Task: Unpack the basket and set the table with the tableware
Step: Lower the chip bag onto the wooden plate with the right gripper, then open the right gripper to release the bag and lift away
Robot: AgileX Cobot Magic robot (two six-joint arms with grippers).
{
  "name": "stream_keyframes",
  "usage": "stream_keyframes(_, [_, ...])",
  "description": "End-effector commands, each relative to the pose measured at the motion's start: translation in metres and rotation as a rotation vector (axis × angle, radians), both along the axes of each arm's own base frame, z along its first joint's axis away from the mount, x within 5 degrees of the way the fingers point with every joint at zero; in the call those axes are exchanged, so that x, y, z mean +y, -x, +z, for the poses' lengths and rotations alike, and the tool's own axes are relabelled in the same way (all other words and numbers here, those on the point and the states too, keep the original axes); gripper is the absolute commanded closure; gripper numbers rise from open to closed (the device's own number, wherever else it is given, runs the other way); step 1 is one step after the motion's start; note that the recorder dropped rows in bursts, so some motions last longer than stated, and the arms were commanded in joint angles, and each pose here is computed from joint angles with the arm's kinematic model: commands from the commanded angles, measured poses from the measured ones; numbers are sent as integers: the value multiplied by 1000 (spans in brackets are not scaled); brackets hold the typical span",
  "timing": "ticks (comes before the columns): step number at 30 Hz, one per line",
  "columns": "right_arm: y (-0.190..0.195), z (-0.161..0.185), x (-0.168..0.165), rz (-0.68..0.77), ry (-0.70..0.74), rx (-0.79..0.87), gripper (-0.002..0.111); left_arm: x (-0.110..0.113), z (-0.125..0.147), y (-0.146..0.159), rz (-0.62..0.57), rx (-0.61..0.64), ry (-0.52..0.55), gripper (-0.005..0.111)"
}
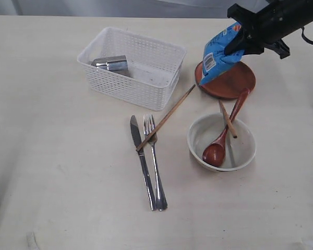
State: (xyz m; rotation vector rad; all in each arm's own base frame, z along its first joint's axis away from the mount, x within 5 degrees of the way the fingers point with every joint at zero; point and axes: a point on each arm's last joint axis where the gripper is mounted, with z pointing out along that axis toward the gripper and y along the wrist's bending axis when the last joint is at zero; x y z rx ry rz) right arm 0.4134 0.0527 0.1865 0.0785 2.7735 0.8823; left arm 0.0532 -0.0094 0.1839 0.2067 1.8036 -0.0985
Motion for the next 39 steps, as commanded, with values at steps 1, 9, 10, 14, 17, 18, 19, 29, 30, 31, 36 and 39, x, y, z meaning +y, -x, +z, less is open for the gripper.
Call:
stream_keyframes(1, [-3, -15, -7, -6, -29, 51, 85, 0, 0, 0, 3, -6, -4, 107])
stream_keyframes(9, [-2, -23, -10, 2, 1, 75, 45, 0, 0, 0, 3, -6, -4, 107])
stream_keyframes(10, [-1, -23, -10, 14, 12, 78, 45, 0, 0, 0, 3, -6, -4, 107])
stream_keyframes(14, [1, -25, -20, 10, 132, 137, 45, 0, 0, 0, 3, -6, -4, 107])
stream_keyframes(17, [3, -21, -28, 33, 233, 191, 45, 0, 0, 0, 3, -6, -4, 107])
stream_keyframes(18, [3, -19, -29, 42, 243, 197, 46, 0, 0, 0, 3, -6, -4, 107])
stream_keyframes(19, [2, -16, -29, 51, 242, 203, 46, 0, 0, 0, 3, -6, -4, 107])
stream_keyframes(29, [-1, 25, -28, 50, 241, 122, 46, 0, 0, 0, 3, -6, -4, 107])
stream_keyframes(30, [-1, 28, -28, 45, 241, 113, 46, 0, 0, 0, 3, -6, -4, 107])
stream_keyframes(31, [-2, 29, -28, 42, 243, 112, 46, 0, 0, 0, 3, -6, -4, 107])
stream_keyframes(36, [-1, 15, -25, 41, 241, 149, 46, 0, 0, 0, 3, -6, -4, 107])
stream_keyframes(39, [-3, -2, -14, 84, 259, 180, 46, 0, 0, 0, 3, -6, -4, 107])
